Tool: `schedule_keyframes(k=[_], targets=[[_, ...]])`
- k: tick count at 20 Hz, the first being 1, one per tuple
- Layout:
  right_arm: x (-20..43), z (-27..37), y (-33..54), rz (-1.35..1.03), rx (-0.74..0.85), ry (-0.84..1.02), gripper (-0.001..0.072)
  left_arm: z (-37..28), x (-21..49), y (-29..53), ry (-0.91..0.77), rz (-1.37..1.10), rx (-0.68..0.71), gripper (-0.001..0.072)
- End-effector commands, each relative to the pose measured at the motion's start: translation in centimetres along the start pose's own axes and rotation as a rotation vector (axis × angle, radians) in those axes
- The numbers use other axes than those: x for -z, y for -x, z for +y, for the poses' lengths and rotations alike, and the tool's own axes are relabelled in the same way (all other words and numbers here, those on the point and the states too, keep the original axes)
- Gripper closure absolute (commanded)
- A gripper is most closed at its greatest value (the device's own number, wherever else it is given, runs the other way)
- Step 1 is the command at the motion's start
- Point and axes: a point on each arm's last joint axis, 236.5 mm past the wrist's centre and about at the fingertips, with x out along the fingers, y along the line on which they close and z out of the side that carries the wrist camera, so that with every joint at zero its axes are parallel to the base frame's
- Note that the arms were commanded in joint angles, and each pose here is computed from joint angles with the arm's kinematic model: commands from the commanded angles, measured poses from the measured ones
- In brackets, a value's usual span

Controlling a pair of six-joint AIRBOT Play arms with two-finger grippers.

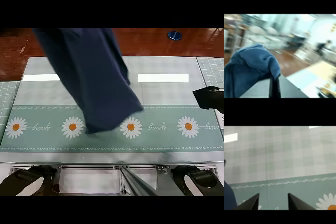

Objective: Fold the shirts.

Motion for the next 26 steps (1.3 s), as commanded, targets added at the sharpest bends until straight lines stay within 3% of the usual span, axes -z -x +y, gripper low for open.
schedule_keyframes(k=[1,5,9,12,13,15,18,21,23,24,26], targets=[[-0.1,-0.2,0.1,-0.008,0.01,0.011,0.0302,-0.9,6.3,-2.1,0.09,0.123,0.068,0.069],[-0.1,-0.7,0.1,-0.006,0.028,0.018,0.0302,4.7,19.4,-0.9,0.22,0.386,-0.043,0.069],[0.6,-0.8,-0.2,0.018,0.032,0.0,0.0302,11.5,36.5,6.9,0.357,0.806,-0.205,0.069],[4.0,-1.4,-2.6,0.113,0.04,-0.018,0.0302,15.4,44.4,12.5,0.477,0.938,-0.333,0.0689],[5.5,-1.9,-3.6,0.154,0.055,-0.028,0.0302,16.6,45.8,13.9,0.522,0.953,-0.379,0.0645],[8.3,-2.9,-5.7,0.241,0.086,-0.034,0.0302,19.0,46.2,16.0,0.575,0.963,-0.461,0.0195],[6.5,-5.8,-7.0,0.225,0.199,0.015,0.0301,23.2,41.0,17.7,0.588,0.844,-0.574,0.02],[3.9,-13.4,-4.3,0.176,0.439,-0.08,0.0301,28.4,34.2,22.4,0.578,0.638,-0.784,0.02],[5.9,-18.8,-2.3,0.196,0.577,-0.242,0.0302,29.4,35.0,26.1,0.789,0.547,-0.918,0.02],[8.1,-19.5,-2.9,0.228,0.562,-0.345,0.0301,28.6,37.6,26.4,0.884,0.575,-0.914,0.02],[12.9,-16.4,-6.7,0.328,0.333,-0.473,0.03,24.4,44.0,25.0,1.037,0.712,-0.795,0.02]])
